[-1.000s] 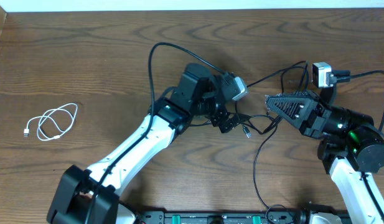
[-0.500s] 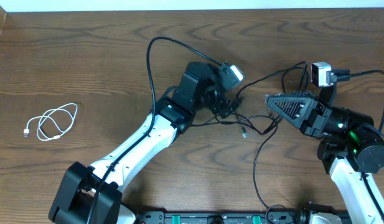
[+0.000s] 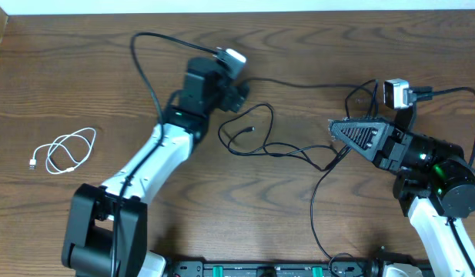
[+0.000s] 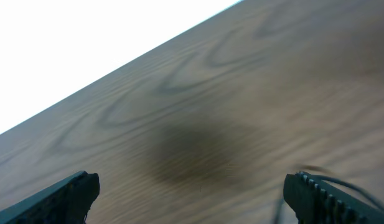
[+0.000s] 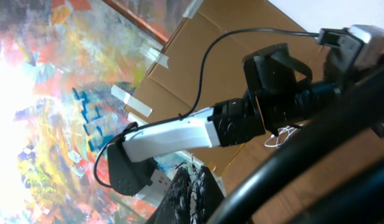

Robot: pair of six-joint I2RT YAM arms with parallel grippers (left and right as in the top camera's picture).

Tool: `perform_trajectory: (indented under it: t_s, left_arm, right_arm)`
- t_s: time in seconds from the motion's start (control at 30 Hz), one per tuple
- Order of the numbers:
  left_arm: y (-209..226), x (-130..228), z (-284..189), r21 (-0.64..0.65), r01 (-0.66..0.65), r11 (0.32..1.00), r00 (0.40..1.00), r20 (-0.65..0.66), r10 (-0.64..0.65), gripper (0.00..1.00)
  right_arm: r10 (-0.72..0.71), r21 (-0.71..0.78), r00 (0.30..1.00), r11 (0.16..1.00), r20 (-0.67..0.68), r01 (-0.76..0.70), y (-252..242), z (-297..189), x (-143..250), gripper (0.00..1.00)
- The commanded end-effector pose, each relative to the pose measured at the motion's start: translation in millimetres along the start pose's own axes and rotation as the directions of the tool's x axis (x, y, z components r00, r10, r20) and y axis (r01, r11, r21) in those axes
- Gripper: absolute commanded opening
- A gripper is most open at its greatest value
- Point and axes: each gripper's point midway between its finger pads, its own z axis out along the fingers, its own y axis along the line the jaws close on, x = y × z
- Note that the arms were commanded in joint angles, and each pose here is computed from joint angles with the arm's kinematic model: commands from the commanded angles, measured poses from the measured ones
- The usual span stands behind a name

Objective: Untangle cables

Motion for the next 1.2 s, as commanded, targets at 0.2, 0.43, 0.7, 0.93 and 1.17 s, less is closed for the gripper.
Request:
perform_trajectory:
  t_s: [0.2,0.43,0.7,0.93,1.17]
  left_arm:
    - [22.3,20.4,-2.7,0.048,0.177,0.983,0.983,-0.057,-0.175,1.0]
    - [-5.9,14.1,-6.5,0.216,0.184,0.959,0.983,-0.046,-0.178,1.0]
    - [-10.7,-8.2,-7.1,0.26,0.068,0.963,0.994,0.069,-0.089,1.0]
    - [60.9,24.4,-3.3,-0.161,0.072,0.984,0.994,-0.066,-0.083,1.0]
    - [92.3,49.4,-10.9,-0.254,0.092,0.963,0.982,-0.138,-0.13,1.0]
  right_arm:
    - [-0.104,-0.031,0.994,0.994,0.031,0.105,15.5,1.1,-4.3,0.01]
    - [-0.116,-0.034,0.992,0.992,0.045,0.118,16.5,1.0,-6.6,0.01]
    - [-0.118,-0.033,0.992,0.992,0.041,0.119,16.2,1.1,-5.9,0.01]
    - [-0.118,-0.032,0.992,0.992,0.038,0.119,16.0,1.1,-5.4,0.01]
    - [-0.118,-0.032,0.992,0.992,0.038,0.119,16.0,1.1,-5.4,0.01]
